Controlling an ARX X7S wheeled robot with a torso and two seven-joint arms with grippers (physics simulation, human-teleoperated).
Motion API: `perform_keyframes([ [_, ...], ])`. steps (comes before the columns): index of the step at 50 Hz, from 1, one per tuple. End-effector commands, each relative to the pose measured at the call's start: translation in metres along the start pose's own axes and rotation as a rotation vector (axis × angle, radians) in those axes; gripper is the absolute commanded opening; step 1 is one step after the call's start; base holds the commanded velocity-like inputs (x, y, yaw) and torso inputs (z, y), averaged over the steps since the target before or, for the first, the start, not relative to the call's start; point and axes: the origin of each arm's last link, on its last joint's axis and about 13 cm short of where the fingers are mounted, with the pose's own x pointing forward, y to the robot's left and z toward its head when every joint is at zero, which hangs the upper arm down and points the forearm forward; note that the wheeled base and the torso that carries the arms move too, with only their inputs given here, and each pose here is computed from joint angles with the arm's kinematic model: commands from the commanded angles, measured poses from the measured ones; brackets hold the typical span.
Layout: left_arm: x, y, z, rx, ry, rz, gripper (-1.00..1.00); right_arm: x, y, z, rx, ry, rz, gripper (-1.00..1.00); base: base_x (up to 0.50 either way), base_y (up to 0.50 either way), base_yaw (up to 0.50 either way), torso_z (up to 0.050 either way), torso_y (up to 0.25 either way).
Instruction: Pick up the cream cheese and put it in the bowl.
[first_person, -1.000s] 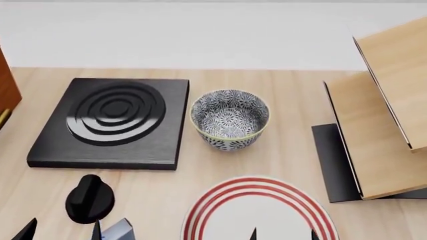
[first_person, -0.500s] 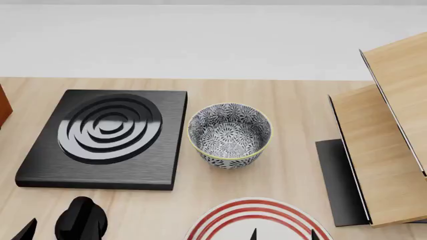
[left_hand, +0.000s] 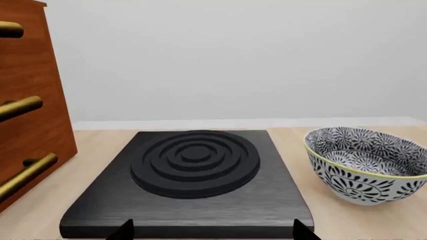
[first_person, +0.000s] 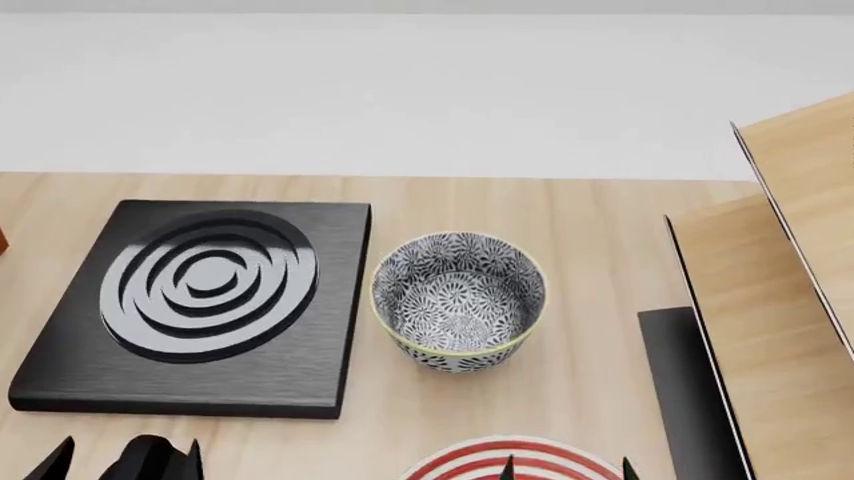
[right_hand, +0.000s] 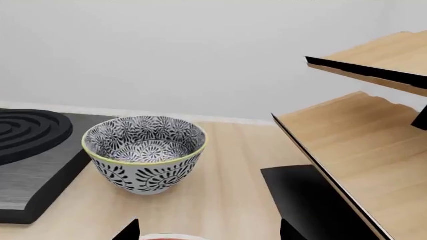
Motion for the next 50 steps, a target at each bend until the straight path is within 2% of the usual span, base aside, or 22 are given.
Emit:
perform_keyframes([
  [1, -0.001, 0.001, 0.000, 0.000, 0.000, 0.000, 1.00, 0.001, 0.001, 0.002, -0.005, -0.002, 0.003, 1.00, 0.16, 0.00, 0.00, 0.000, 0.000],
  [16, 0.000, 0.001, 0.000, -0.002, 0.001, 0.002, 1.00, 0.000, 0.001, 0.004, -0.010, -0.006, 0.004, 1.00, 0.16, 0.00, 0.00, 0.000, 0.000],
  [24, -0.002, 0.001, 0.010, 0.014, -0.014, 0.020, 1.00, -0.003, -0.004, 0.023, -0.026, -0.054, -0.002, 1.00, 0.04, 0.00, 0.00, 0.000, 0.000],
  [30, -0.005, 0.000, 0.027, 0.009, -0.041, -0.010, 1.00, -0.006, -0.008, 0.039, -0.040, -0.078, -0.003, 1.00, 0.00, 0.00, 0.00, 0.000, 0.000],
  [33, -0.006, -0.002, 0.035, 0.044, -0.063, -0.022, 1.00, -0.007, -0.008, 0.046, -0.039, -0.087, 0.011, 1.00, 0.00, 0.00, 0.00, 0.000, 0.000],
  [38, -0.009, -0.001, 0.056, 0.027, -0.087, -0.038, 1.00, -0.010, -0.009, 0.064, -0.048, -0.121, 0.015, 1.00, 0.00, 0.00, 0.00, 0.000, 0.000],
  [41, -0.012, -0.001, 0.069, 0.054, -0.130, -0.027, 1.00, -0.010, -0.011, 0.073, -0.062, -0.144, 0.008, 1.00, 0.00, 0.00, 0.00, 0.000, 0.000],
  [50, -0.015, -0.001, 0.095, 0.048, -0.176, -0.038, 1.00, -0.011, -0.015, 0.096, -0.084, -0.195, 0.011, 1.00, 0.00, 0.00, 0.00, 0.000, 0.000],
])
